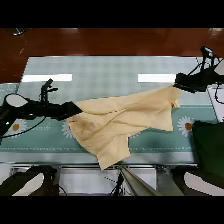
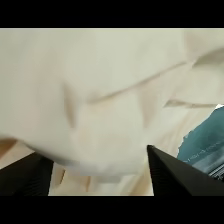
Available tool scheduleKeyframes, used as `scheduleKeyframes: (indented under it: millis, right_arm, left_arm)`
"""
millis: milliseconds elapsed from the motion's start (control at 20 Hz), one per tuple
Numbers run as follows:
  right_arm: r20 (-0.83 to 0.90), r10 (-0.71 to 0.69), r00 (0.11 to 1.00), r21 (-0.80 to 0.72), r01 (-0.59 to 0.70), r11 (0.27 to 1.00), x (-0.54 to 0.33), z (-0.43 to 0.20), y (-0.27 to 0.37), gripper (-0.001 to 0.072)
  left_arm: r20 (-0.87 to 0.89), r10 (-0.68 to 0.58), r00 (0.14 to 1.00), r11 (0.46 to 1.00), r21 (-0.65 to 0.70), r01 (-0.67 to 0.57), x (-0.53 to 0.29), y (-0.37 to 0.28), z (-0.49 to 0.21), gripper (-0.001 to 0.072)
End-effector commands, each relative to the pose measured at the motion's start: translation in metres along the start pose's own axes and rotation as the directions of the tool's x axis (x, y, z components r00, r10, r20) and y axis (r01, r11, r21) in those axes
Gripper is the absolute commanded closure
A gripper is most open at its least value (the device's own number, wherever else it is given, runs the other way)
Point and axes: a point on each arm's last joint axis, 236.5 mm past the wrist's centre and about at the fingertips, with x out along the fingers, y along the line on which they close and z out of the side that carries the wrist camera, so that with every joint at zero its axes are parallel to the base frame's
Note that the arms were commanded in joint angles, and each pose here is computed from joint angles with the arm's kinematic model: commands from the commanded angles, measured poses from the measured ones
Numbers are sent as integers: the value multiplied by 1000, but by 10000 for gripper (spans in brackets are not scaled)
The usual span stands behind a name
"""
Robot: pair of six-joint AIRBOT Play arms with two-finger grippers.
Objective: Fold the shirts.
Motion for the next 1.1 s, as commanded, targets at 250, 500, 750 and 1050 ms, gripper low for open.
scheduleKeyframes:
  millis: [250, 500, 750, 1050]
  right_arm:
    - [-123, -84, 989, 83, 95, 992, -32, -28, -104, 111]
    - [32, 124, 992, 337, -128, 933, 2, -93, -107, 111]
    - [-47, 210, 977, 345, -181, 921, 25, -142, -87, 111]
    - [-86, 219, 972, 334, -179, 926, 24, -152, -85, 111]
  left_arm:
    - [50, 70, 996, 993, -102, -64, -106, 43, 30, 4]
    - [121, -276, 953, 907, -295, 300, -58, 11, -21, 4]
    - [115, -152, 982, 949, -260, 178, 10, 13, -33, 5]
    - [73, -105, 992, 970, -214, 118, 49, 2, -12, 5]
